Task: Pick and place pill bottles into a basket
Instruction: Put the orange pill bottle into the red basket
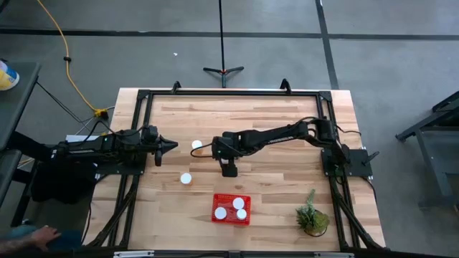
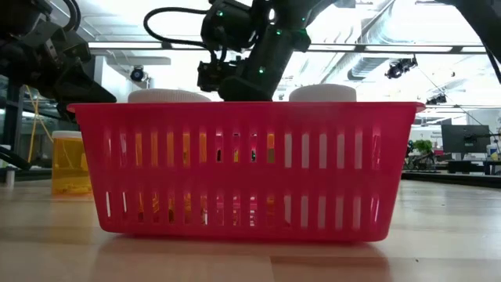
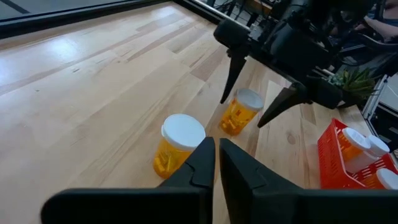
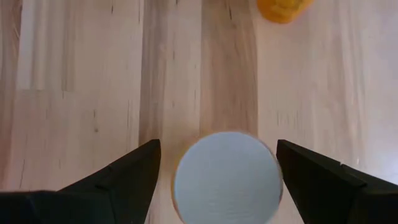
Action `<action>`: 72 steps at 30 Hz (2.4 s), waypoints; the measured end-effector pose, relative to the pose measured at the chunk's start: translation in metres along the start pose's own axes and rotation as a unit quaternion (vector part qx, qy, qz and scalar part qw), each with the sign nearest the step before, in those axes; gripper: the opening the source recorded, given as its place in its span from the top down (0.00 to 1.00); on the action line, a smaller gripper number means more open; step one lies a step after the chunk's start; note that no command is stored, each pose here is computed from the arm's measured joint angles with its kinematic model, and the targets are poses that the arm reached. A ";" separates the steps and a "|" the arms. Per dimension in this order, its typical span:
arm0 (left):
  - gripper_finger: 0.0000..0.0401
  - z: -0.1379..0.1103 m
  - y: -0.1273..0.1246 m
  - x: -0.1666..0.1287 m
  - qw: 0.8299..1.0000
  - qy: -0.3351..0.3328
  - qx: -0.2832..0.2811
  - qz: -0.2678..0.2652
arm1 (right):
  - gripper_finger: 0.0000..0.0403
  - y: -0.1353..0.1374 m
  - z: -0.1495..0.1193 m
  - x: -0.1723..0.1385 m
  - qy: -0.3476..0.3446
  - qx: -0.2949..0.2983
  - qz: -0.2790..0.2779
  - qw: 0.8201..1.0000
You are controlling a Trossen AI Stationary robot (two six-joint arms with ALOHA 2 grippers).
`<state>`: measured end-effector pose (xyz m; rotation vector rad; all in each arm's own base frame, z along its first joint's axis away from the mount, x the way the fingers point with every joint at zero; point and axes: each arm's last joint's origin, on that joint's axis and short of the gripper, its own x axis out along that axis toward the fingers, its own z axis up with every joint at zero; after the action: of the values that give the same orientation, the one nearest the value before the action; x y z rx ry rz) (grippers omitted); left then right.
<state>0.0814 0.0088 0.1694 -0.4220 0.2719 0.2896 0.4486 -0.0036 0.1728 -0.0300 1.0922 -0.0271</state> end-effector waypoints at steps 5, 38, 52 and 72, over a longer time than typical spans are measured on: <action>0.84 0.000 0.000 0.000 1.000 0.000 0.000 0.000 | 0.23 0.000 -0.002 0.000 0.009 0.001 0.009 1.000; 0.89 0.000 0.000 0.000 1.000 0.000 -0.001 0.000 | 0.23 0.001 -0.004 0.000 0.017 0.009 0.012 1.000; 0.92 0.000 0.000 0.000 1.000 0.000 -0.001 0.000 | 0.23 0.001 -0.003 0.000 0.016 0.019 0.012 1.000; 0.92 0.000 0.000 0.000 1.000 0.000 -0.003 0.000 | 0.39 0.001 -0.003 0.000 0.016 0.030 0.013 0.999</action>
<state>0.0814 0.0088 0.1694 -0.4289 0.2714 0.2908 0.4458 -0.0030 0.1711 0.0385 1.1228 -0.0373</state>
